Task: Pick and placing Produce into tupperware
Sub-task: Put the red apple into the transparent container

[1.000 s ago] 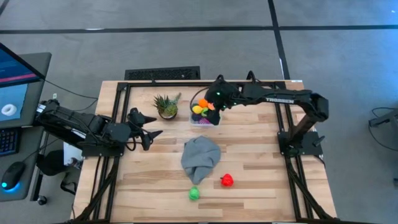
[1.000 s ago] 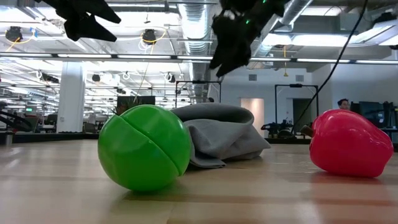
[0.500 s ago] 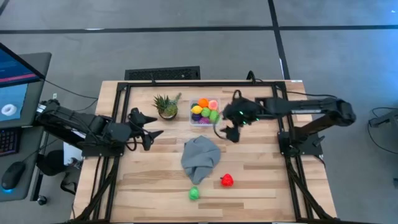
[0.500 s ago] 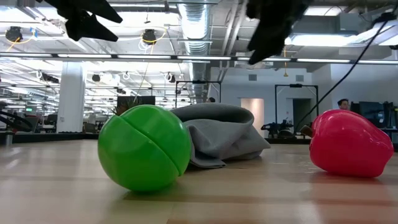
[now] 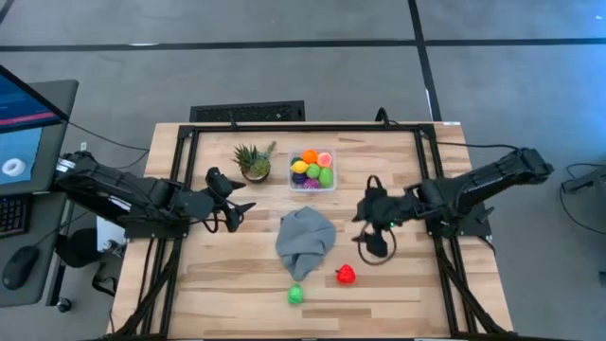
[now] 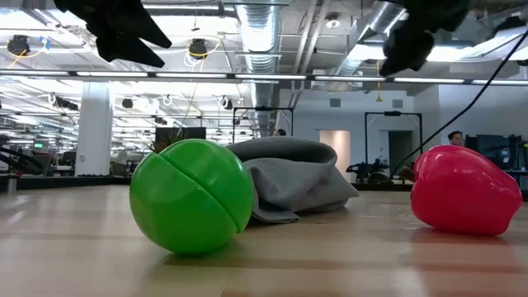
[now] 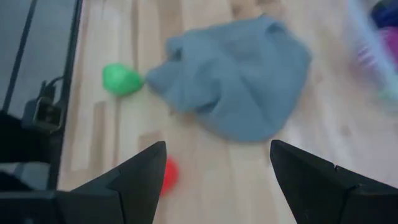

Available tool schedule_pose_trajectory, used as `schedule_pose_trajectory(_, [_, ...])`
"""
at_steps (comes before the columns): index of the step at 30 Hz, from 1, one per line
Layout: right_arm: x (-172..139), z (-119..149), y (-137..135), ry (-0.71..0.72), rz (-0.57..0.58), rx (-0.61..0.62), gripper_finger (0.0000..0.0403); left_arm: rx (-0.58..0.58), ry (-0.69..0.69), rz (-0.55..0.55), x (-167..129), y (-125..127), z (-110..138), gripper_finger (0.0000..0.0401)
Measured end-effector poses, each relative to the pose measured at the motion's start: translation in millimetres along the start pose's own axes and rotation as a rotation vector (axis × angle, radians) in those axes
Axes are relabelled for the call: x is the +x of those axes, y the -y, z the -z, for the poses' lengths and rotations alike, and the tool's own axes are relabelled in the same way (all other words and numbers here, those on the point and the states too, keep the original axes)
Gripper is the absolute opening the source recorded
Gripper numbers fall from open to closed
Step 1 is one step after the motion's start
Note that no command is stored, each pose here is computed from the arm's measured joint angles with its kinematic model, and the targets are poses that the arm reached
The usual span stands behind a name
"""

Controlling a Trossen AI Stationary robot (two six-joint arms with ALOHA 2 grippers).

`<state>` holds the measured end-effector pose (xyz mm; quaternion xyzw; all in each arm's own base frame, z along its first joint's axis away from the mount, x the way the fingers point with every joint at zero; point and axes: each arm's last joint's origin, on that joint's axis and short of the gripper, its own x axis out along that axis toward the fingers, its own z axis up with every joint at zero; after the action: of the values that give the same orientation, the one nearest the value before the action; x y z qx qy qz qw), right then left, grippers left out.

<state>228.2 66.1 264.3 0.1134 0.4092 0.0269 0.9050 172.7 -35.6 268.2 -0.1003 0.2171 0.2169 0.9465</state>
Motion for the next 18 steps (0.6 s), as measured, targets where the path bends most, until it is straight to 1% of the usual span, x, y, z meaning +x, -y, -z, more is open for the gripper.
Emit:
schedule_pose_trajectory(5, [7.3,14.3,-19.0,-0.037,-0.052,0.023,0.031,-0.002,0.001,0.023,2.5,0.8,-1.9,0.0311])
schedule_pose_trajectory(8, [9.7,19.8,-29.1,0.0,-0.087,0.069,0.031,0.005,0.0,0.023,2.7,0.5,-1.9,0.0311])
schedule_pose_trajectory(14, [15.2,35.8,-50.1,0.01,-0.052,0.118,0.031,0.026,-0.002,0.023,2.6,0.4,-1.8,0.0311])
schedule_pose_trajectory(18, [26.8,43.3,-65.9,0.024,-0.047,0.149,0.031,0.049,-0.012,0.028,2.6,0.2,-1.0,0.0311])
